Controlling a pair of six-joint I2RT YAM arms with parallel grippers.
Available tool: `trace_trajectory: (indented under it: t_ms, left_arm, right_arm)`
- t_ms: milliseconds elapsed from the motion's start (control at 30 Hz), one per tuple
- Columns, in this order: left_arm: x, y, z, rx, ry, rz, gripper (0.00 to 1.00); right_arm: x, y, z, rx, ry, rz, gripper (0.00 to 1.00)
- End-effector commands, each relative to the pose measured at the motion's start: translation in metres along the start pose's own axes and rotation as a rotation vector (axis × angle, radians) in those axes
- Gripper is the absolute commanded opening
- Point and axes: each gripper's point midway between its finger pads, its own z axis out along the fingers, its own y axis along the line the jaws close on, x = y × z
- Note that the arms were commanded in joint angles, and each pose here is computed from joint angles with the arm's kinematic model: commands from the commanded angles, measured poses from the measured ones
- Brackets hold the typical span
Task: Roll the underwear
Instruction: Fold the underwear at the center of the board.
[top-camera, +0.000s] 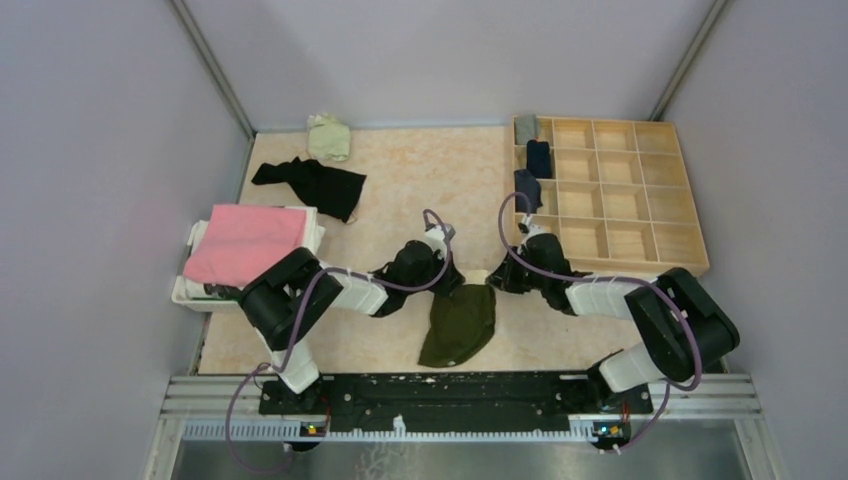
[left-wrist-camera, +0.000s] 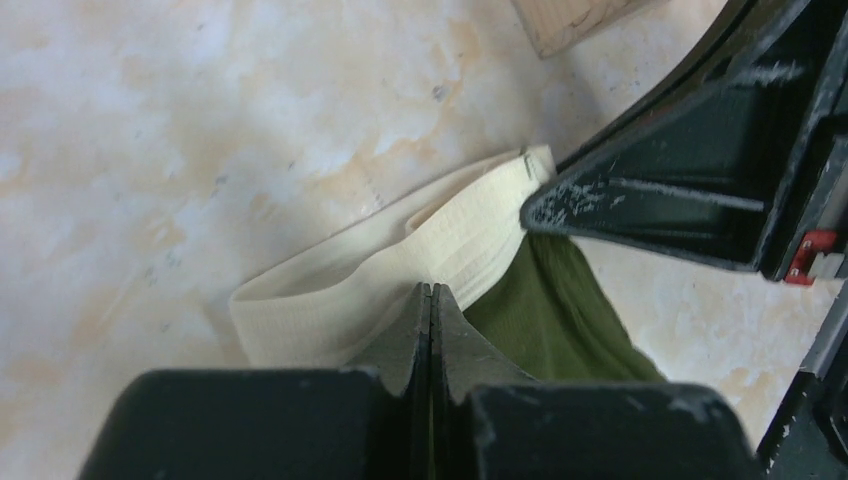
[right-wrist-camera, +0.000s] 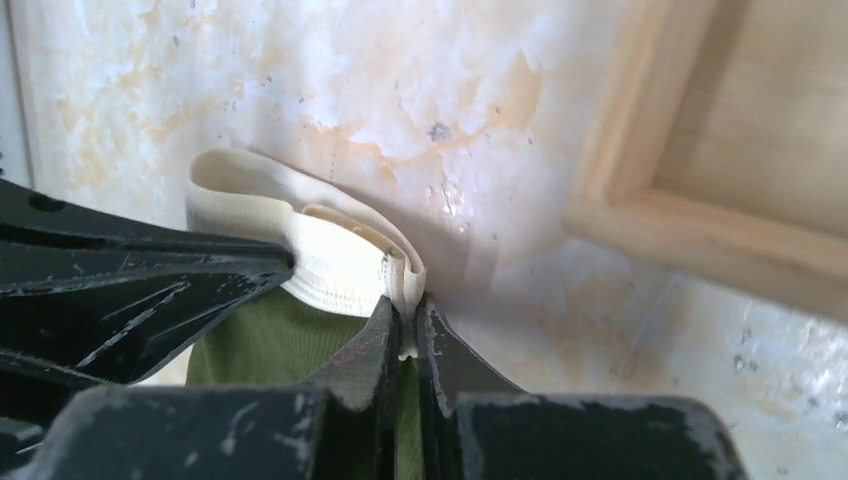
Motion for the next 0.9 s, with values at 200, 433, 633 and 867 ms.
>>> trace_trajectory:
  t_ms: [200, 433, 633, 867]
  left_arm:
    - [0.014, 0.03, -0.03, -0.2, 0.014, -0.113, 0.0]
    - [-0.042, 0.003, -0.033, -0.14, -0.09, -0.07, 0.01]
    - [-0.038, -0.02, -0.024, 0.006, -0.086, -0.047, 0.0]
    - [-0.035, -0.032, -0.017, 0.093, -0.088, -0.052, 0.0]
  right_arm:
    - [-0.007, 0.003, 0.01, 0.014, 0.161, -0.24, 0.0]
    - [-0.005, 0.005, 0.007, 0.003, 0.19, -0.258, 0.0]
    - [-0.006, 0.006, 0.004, 0.002, 0.19, -0.262, 0.0]
    - [-0.005, 0.006, 0.002, 0.009, 0.196, -0.264, 0.0]
